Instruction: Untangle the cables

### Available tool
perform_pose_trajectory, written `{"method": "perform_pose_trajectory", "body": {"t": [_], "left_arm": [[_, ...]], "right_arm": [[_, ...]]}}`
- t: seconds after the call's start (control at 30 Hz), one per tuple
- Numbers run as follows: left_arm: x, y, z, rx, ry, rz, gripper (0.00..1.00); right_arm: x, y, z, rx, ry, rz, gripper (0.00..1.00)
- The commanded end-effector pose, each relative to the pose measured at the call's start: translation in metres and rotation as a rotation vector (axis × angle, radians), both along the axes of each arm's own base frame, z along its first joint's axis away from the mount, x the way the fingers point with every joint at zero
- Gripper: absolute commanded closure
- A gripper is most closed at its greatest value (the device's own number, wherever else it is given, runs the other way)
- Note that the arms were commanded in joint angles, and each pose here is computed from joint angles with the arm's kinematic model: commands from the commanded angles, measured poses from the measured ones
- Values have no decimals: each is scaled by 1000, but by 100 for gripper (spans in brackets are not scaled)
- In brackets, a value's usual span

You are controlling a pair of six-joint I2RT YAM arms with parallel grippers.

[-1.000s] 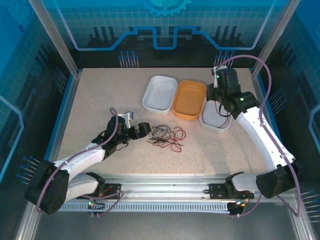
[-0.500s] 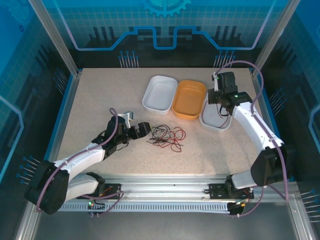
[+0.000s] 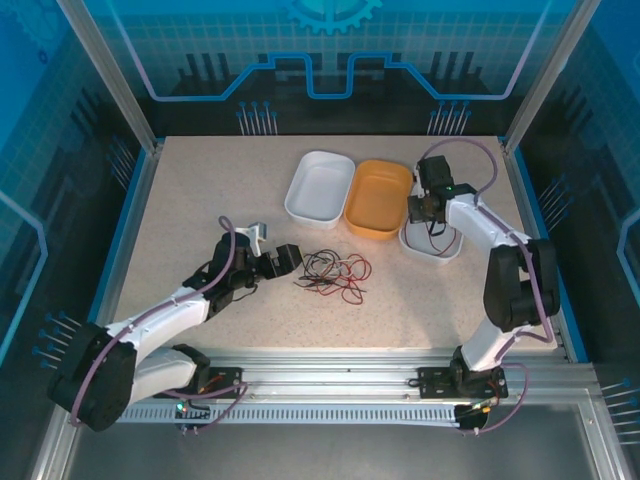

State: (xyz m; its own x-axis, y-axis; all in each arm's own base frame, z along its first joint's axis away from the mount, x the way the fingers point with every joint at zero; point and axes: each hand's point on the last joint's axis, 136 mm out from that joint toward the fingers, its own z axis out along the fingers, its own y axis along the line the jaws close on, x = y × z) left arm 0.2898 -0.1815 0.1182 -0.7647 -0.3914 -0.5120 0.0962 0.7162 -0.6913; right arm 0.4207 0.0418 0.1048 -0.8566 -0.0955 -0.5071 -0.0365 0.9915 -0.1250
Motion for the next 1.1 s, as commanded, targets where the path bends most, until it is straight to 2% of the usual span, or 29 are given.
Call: {"method": "perform_pose_trajectory", "body": {"t": [0.0,0.33,0.63,0.9,1.07], "left_arm": [[-3,-5,14,-30,-10,-22,1],[-2,-2,37,33,48,-15,1],[2,-11,52,21,38,-55,1],[5,-13,47,22,53,-56,1],[0,-11,43,28,68,-61,1]], "right_arm": [[6,-7,-18,14,42,-31,100],[15,0,-54,90,145,-50,96],[4,10,-45,160,150,-58,73],[-8,19,-44,162,162,-44,65],[-14,25,-30,125,136,-20,62]]}}
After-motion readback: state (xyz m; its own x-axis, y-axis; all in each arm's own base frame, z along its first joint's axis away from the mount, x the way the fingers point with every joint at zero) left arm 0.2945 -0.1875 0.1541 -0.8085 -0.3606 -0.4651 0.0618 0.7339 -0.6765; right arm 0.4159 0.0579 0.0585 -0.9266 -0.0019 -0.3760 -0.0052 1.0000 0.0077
